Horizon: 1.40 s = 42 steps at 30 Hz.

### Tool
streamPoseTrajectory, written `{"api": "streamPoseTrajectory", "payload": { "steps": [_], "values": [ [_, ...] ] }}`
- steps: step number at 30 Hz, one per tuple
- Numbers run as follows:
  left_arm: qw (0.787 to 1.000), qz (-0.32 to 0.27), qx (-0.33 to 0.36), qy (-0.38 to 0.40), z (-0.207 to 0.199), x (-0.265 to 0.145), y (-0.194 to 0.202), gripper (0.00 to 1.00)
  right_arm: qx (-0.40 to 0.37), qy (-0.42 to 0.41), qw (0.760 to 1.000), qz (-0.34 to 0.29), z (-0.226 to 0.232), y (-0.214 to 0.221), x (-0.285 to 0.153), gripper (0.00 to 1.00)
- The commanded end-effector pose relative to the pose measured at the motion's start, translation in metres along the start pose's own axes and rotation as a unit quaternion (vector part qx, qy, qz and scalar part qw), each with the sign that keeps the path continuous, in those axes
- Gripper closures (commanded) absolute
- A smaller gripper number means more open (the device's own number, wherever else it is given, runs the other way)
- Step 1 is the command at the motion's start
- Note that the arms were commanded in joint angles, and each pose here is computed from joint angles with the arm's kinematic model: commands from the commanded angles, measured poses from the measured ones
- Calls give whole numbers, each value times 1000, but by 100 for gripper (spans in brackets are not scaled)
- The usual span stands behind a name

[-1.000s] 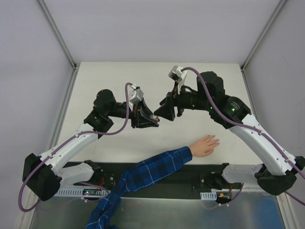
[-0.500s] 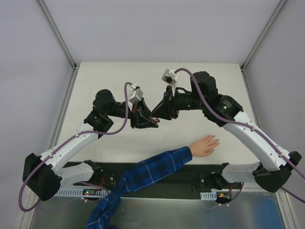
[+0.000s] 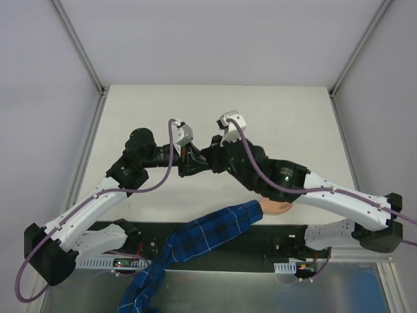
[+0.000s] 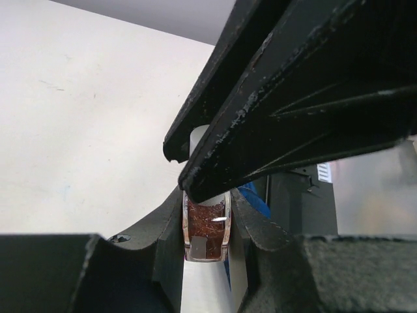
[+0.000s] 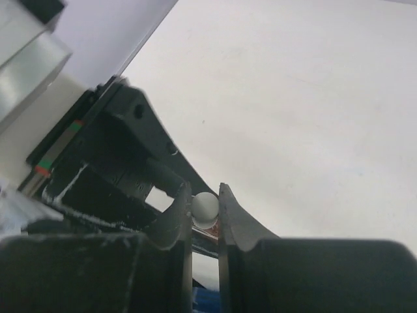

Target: Paint the nails

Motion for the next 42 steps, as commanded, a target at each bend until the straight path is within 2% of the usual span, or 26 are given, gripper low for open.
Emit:
{"api": "streamPoseTrajectory", "payload": {
  "steps": [1, 5, 6, 8, 9, 11, 12, 14, 15, 17, 18, 21, 24, 31, 40, 41, 42],
  "values": [
    [989, -63, 75, -107, 28, -12, -36, 100, 40, 184, 979, -72, -28, 9, -5, 100],
    [992, -67, 80, -68, 16, -9, -39, 100, -9, 128, 990, -53, -10, -3, 2, 98],
    [993, -66, 81, -49, 10, -8, -38, 100, -48, 76, 995, -31, 3, -2, 3, 84],
    [994, -67, 81, -39, 8, -8, -39, 100, -69, 26, 997, -25, 14, -15, -1, 70],
    [994, -68, 81, -37, 7, -8, -41, 100, -94, -3, 996, -3, 17, -13, -5, 61],
    [994, -67, 82, -33, 6, -7, -41, 100, -103, -19, 995, 4, 13, -24, -15, 49],
    [994, -67, 81, -31, 5, -7, -40, 100, -106, -49, 993, 14, 18, -24, -19, 32],
    [995, -64, 79, -15, 1, -6, -40, 100, -112, -61, 992, 10, 10, -33, -30, 24],
    [995, -63, 77, -8, 0, -5, -40, 100, -113, -89, 989, 19, 14, -31, -34, 16],
    [996, -57, 69, 14, -5, -3, -38, 100, -121, -126, 985, 16, 8, -38, -42, 11],
    [996, -54, 65, 24, -7, -2, -38, 100, -128, -180, 975, 36, 17, -29, -47, 10],
    [994, -45, 56, 86, -21, 0, -37, 100, -144, -261, 953, 59, 23, -21, -58, 11],
    [984, -32, 34, 170, -41, 0, -34, 100, -146, -290, 943, 66, 18, -22, -61, 13],
    [975, -24, 16, 221, -50, 0, -34, 100, -156, -334, 926, 81, 11, -13, -53, 23],
    [974, -24, 16, 227, -53, -1, -35, 100, -150, -337, 925, 93, 12, -5, -39, 52],
    [974, -25, 16, 225, -53, -1, -35, 100, -149, -338, 924, 95, 12, -5, -39, 63],
    [974, -25, 16, 223, -52, 0, -35, 100, -149, -341, 923, 96, 13, -4, -39, 69]
  ]
}}
Point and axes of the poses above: each gripper's point midway between its finger pads, its own x axis out along the fingers, its own z axis along the line the jaws close on, y = z × x, the point moved 2 cm from there along -x, back along the fingers, and after that the axes turned 4 degrees about x, right-handed, at the moved point
